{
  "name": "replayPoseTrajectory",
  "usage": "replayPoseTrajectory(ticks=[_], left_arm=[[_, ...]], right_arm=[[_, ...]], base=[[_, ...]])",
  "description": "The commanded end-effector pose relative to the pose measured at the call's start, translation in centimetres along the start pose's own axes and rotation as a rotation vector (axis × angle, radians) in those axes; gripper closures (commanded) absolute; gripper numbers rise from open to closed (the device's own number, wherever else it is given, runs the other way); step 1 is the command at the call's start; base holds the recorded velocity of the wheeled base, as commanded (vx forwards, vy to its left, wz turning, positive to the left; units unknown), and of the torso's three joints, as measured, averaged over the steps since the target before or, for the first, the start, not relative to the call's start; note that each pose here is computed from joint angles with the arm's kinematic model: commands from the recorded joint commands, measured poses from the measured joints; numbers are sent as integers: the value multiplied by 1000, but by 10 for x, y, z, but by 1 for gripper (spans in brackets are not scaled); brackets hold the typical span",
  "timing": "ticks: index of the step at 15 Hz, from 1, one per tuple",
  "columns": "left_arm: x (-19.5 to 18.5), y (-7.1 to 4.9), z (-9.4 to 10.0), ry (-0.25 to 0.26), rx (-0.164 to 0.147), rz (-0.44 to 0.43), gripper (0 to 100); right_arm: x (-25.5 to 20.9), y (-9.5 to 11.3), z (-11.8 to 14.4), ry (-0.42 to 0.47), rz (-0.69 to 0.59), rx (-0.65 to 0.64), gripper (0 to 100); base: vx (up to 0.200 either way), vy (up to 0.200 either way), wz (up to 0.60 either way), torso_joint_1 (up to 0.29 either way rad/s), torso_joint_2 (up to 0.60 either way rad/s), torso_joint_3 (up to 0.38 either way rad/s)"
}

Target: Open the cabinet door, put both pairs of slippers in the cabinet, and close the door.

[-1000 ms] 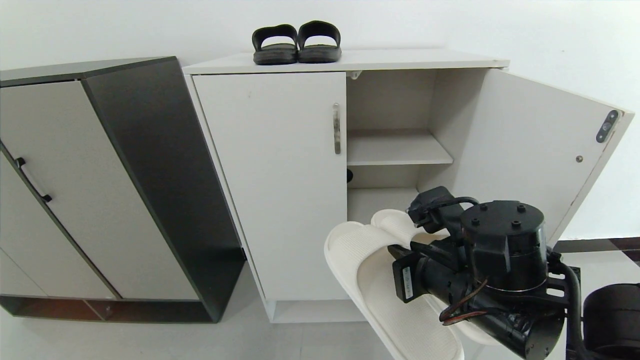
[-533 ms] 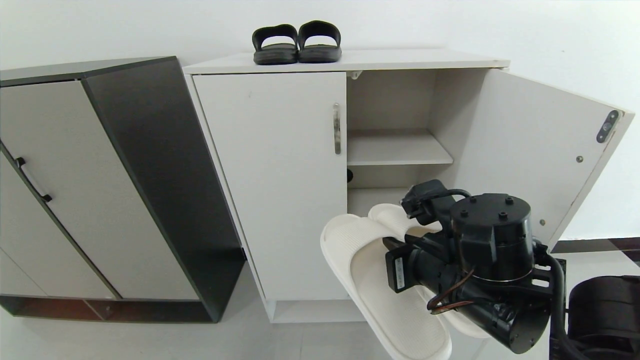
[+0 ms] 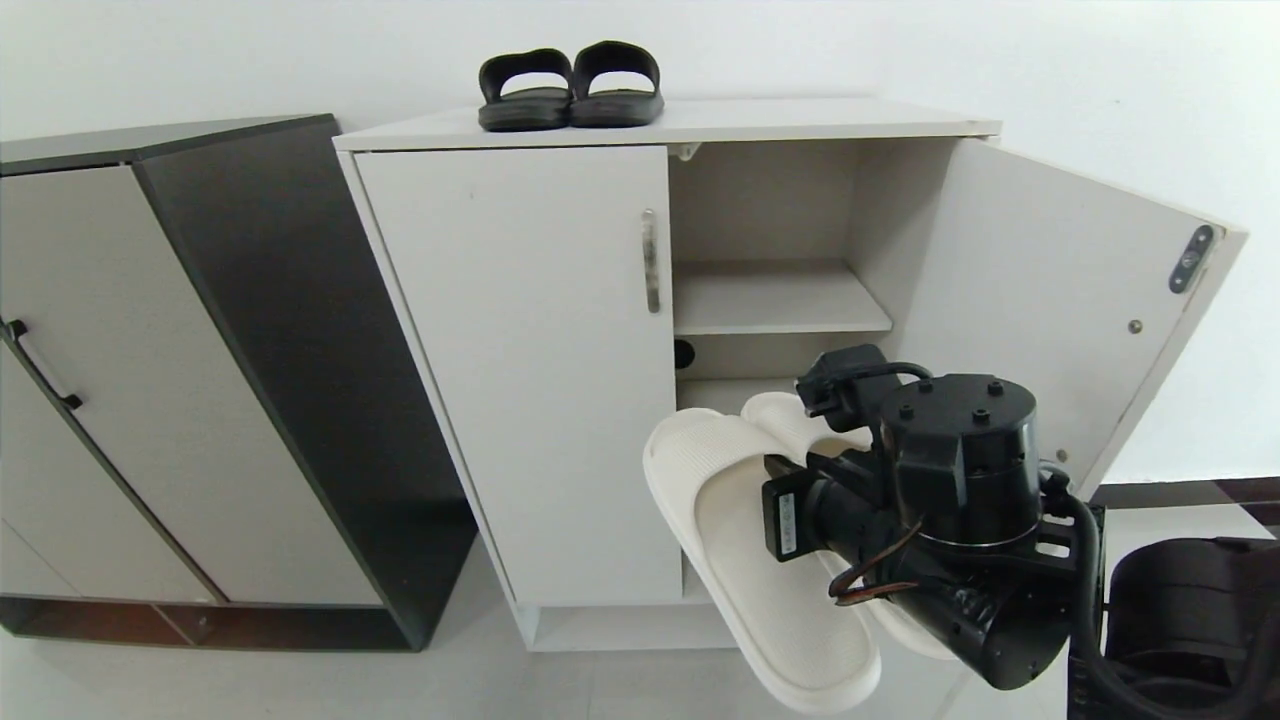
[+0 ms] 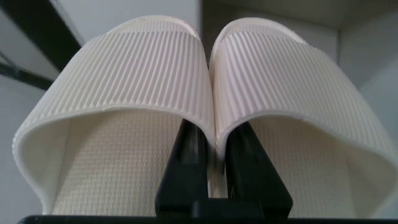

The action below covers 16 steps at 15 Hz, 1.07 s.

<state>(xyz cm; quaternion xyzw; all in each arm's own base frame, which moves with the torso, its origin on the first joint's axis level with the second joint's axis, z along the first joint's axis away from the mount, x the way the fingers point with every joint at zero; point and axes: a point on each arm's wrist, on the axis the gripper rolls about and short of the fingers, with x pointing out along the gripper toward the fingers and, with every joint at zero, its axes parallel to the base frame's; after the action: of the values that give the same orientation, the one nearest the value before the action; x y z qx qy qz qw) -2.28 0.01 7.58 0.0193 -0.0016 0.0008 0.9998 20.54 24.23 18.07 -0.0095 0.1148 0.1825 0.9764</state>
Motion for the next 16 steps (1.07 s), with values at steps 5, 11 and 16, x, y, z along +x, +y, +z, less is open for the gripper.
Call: replayPoseTrajectory(ticks=[5,11,16], left_arm=[[0,0,0,3,-6,0,100],[0,0,0,3,-8,0,100],[0,0,0,2,-17,2,100]], right_arm=[[-3,10,-3,-2,-5,-7,100],[19,16,-11,-35,-86,9,100],[49,10,-16,-85,-210,48,100]], base=[[0,-80,0,2,1,-1],[0,0,0,0,0,0],[0,0,0,0,0,0]])
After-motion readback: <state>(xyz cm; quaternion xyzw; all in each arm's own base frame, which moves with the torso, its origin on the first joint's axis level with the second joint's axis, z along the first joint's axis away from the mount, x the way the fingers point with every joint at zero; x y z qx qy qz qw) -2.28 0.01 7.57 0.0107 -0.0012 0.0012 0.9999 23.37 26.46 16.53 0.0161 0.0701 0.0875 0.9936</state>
